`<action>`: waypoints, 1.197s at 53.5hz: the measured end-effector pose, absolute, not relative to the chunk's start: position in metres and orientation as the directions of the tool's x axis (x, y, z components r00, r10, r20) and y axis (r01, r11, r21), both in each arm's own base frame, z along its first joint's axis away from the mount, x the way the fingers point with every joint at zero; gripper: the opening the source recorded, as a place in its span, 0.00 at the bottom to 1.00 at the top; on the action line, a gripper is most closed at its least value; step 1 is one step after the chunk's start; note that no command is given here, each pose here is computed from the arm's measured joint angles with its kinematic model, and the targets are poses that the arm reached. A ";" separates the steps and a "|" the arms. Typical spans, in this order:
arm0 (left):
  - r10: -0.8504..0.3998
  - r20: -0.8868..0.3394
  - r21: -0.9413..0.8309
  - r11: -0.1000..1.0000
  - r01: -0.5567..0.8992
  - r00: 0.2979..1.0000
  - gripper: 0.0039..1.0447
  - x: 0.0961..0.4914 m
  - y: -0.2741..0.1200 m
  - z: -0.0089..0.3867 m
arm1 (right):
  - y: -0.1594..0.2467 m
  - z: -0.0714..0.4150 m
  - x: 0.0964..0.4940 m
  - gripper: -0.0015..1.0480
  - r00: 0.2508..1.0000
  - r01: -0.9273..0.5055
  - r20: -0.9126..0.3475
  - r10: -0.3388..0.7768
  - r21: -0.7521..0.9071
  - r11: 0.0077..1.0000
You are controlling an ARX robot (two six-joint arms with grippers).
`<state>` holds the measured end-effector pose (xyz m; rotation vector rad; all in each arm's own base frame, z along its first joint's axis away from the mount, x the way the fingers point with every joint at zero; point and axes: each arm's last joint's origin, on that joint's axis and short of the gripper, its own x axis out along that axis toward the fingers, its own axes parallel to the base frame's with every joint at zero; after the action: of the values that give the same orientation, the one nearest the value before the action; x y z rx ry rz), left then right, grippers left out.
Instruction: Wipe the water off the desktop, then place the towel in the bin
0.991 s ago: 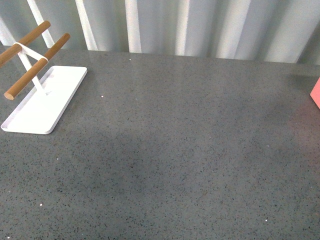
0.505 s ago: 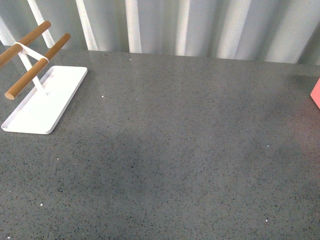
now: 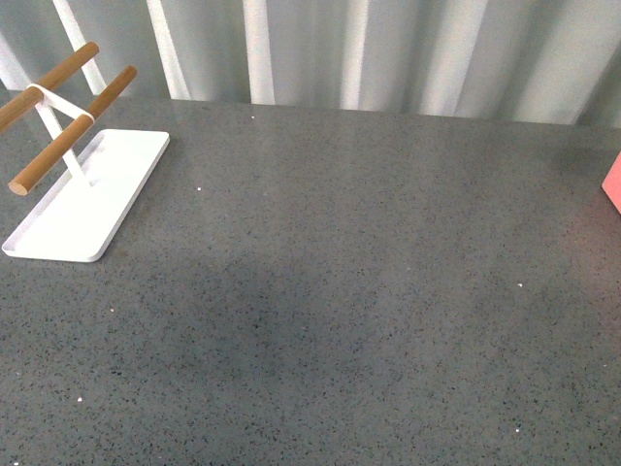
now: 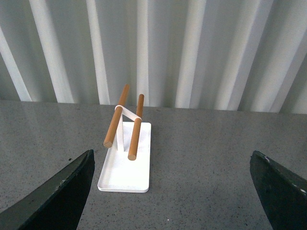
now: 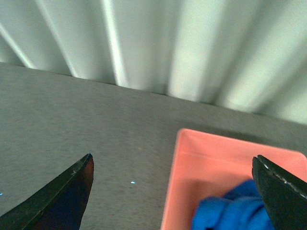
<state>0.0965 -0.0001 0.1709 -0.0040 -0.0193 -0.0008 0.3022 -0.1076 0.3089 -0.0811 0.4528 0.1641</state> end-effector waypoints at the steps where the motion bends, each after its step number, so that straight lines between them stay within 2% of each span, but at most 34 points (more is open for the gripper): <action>1: -0.001 0.019 -0.004 1.000 0.001 1.000 0.94 0.097 0.000 0.171 | -0.101 0.312 0.296 0.93 0.889 -0.204 -0.427 0.166 -0.046 0.978; 10: -0.001 0.019 -0.004 1.000 0.001 1.000 0.94 0.097 0.000 0.171 | -0.050 0.313 0.234 0.93 0.865 -0.401 -0.378 0.330 -0.125 0.908; 13: -0.001 0.019 -0.004 1.000 0.001 1.000 0.94 0.097 0.000 0.171 | -0.043 0.309 0.218 0.92 0.880 -0.391 -0.361 0.308 -0.185 0.901; 16: -0.001 0.019 -0.004 1.000 0.001 1.000 0.94 0.097 0.000 0.171 | -0.037 0.302 0.208 0.84 0.953 -0.235 -0.252 0.169 -0.256 0.938; 18: -0.001 0.019 -0.004 1.000 0.001 1.000 0.94 0.097 0.000 0.171 | -0.034 0.296 0.200 0.77 0.985 -0.117 -0.151 0.083 -0.233 0.965; 21: -0.001 0.019 -0.004 1.000 0.001 1.000 0.94 0.097 0.000 0.171 | -0.030 0.287 0.189 0.69 0.999 -0.025 -0.045 0.017 -0.174 0.985; 24: 0.000 0.019 -0.004 1.000 0.000 1.000 0.94 0.097 0.000 0.171 | -0.027 0.278 0.182 0.60 1.000 0.004 0.011 -0.003 -0.124 0.992; 39: 0.000 0.019 -0.004 1.000 0.000 1.000 0.94 0.097 0.000 0.171 | -0.015 0.229 0.161 0.17 1.000 0.000 -0.015 0.000 -0.024 1.000; 43: -0.001 0.019 -0.004 1.000 0.001 1.000 0.94 0.097 0.000 0.171 | -0.012 0.221 0.154 0.03 1.000 -0.002 -0.004 0.002 -0.021 1.000; 46: -0.001 0.019 -0.004 1.000 0.001 1.000 0.94 0.097 0.000 0.171 | -0.006 0.215 0.150 0.03 1.000 0.024 -0.004 -0.024 -0.018 1.000; 51: -0.002 0.019 -0.004 1.000 0.002 1.000 0.94 0.097 0.000 0.171 | 0.000 0.204 0.143 0.03 1.000 -0.007 -0.007 0.007 -0.018 1.000; 64: -0.001 0.019 -0.004 1.000 0.001 1.000 0.94 0.097 0.000 0.171 | 0.000 0.191 0.133 0.03 1.000 -0.004 -0.005 0.004 -0.017 1.000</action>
<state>0.0965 -0.0001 0.1709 -0.0040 -0.0193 -0.0008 0.1326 -0.0002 0.1911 -0.0173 0.0047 0.0042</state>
